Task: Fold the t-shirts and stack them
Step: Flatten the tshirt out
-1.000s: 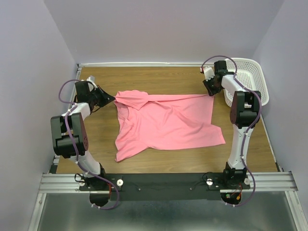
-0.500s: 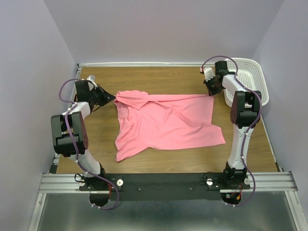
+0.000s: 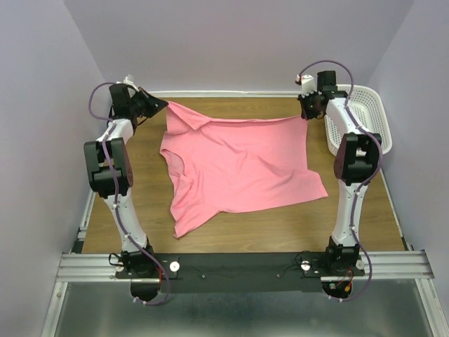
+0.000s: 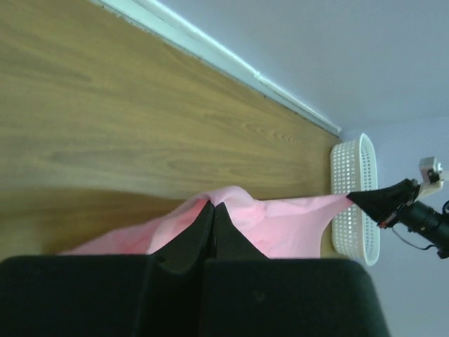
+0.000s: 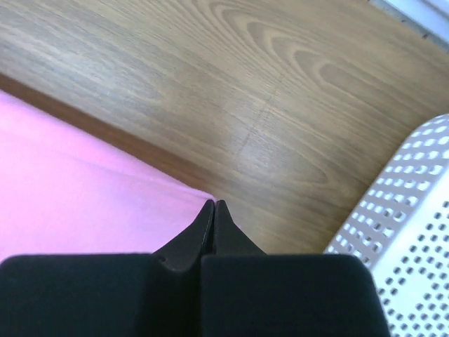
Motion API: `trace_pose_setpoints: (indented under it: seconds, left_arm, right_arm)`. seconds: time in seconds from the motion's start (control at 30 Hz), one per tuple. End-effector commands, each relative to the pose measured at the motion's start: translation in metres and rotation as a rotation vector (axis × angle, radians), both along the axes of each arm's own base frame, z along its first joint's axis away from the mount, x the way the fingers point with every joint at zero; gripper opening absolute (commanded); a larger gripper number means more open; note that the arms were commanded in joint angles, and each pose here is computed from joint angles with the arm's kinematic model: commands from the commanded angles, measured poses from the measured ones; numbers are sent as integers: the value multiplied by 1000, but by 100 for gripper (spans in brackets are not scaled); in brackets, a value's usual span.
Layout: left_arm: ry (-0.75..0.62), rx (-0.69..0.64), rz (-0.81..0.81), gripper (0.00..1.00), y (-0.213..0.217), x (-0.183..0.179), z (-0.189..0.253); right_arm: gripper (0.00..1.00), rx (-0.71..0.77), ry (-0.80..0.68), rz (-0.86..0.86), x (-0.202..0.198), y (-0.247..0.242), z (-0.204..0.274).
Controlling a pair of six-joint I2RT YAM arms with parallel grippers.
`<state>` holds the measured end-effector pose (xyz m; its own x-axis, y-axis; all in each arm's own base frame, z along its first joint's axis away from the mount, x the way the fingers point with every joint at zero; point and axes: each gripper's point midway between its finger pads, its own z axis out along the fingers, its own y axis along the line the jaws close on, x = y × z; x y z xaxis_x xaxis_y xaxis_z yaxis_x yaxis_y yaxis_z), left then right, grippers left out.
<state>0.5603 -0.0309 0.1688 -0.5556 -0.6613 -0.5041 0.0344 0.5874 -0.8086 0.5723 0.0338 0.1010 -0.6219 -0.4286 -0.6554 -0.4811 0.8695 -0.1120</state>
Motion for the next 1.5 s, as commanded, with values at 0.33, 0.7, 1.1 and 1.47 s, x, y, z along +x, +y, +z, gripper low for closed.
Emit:
trace_pose_setpoints:
  seconds: [0.33, 0.7, 1.1, 1.47]
  left_arm:
    - [64, -105, 106, 0, -35, 112, -19]
    - [115, -91, 271, 0, 0, 127, -40]
    - [40, -101, 163, 0, -3, 119, -17]
    - [-452, -34, 32, 0, -35, -46, 186]
  right_arm:
    - [1, -16, -17, -183, 34, -21, -59]
    - [1, 18, -115, -286, 67, -24, -59]
    - [1, 66, -170, -255, 74, -11, -25]
    - [1, 257, -438, -54, -33, 29, 203]
